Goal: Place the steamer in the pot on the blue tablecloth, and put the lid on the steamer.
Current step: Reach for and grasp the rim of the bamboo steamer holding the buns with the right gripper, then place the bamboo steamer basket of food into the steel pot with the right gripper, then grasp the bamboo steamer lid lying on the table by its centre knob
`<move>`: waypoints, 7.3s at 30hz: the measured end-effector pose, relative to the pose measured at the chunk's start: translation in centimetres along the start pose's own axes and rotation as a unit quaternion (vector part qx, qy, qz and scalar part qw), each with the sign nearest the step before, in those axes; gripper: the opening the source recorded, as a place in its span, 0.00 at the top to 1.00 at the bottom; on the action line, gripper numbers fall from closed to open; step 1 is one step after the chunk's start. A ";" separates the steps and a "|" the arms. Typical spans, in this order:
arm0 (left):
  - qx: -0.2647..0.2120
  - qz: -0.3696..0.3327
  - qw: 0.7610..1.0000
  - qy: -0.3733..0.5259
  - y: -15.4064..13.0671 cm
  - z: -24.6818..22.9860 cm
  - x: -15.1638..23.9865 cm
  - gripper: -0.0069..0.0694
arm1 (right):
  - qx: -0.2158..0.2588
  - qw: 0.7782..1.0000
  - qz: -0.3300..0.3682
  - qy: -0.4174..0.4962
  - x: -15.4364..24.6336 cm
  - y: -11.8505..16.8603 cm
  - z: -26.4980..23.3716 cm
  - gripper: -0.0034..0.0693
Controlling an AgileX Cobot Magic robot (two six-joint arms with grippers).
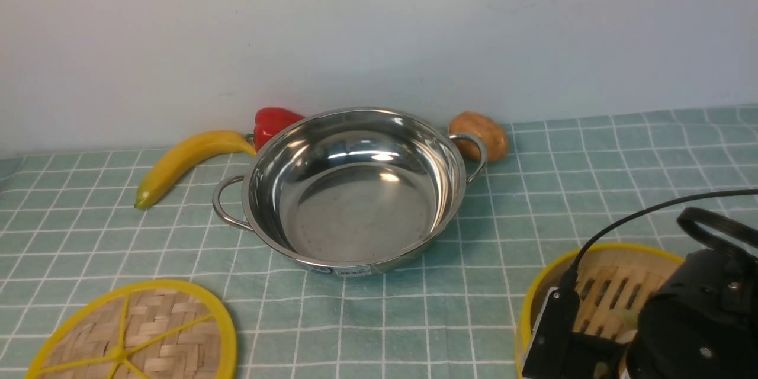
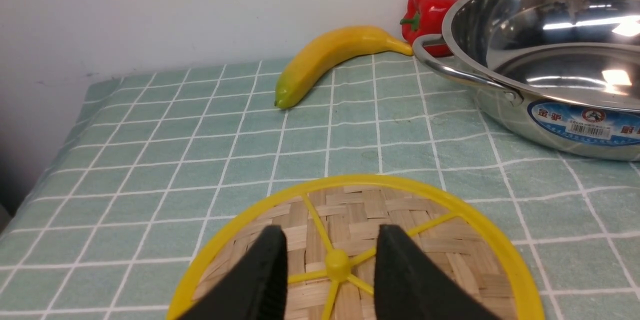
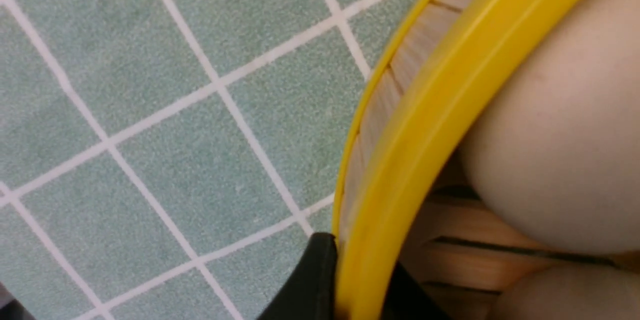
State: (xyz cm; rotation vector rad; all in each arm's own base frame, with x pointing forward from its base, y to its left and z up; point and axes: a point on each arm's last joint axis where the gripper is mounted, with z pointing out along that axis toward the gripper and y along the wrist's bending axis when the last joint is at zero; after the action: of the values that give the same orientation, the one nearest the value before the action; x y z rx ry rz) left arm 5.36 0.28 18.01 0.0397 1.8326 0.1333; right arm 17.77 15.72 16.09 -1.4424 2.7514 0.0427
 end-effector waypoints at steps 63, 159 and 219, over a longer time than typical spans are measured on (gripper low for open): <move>0.000 0.000 1.000 0.000 0.0 0.0 0.0 0.59 | 0.116 0.952 -0.268 -0.092 -27.5 -2.1 -2.7 0.88; 0.000 0.000 1.000 0.000 0.0 0.0 0.0 0.59 | 0.158 0.842 0.281 -0.433 0.1 -6.1 -25.3 0.91; 0.000 0.000 1.000 0.000 0.0 0.0 0.0 0.59 | 0.283 0.656 0.402 -0.573 20.1 0.8 -3.6 0.69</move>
State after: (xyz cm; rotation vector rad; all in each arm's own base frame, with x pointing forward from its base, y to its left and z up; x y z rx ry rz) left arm 5.37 0.28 18.02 0.0396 1.8318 0.1335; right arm 5.59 -0.48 18.80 0.1456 1.7326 0.0712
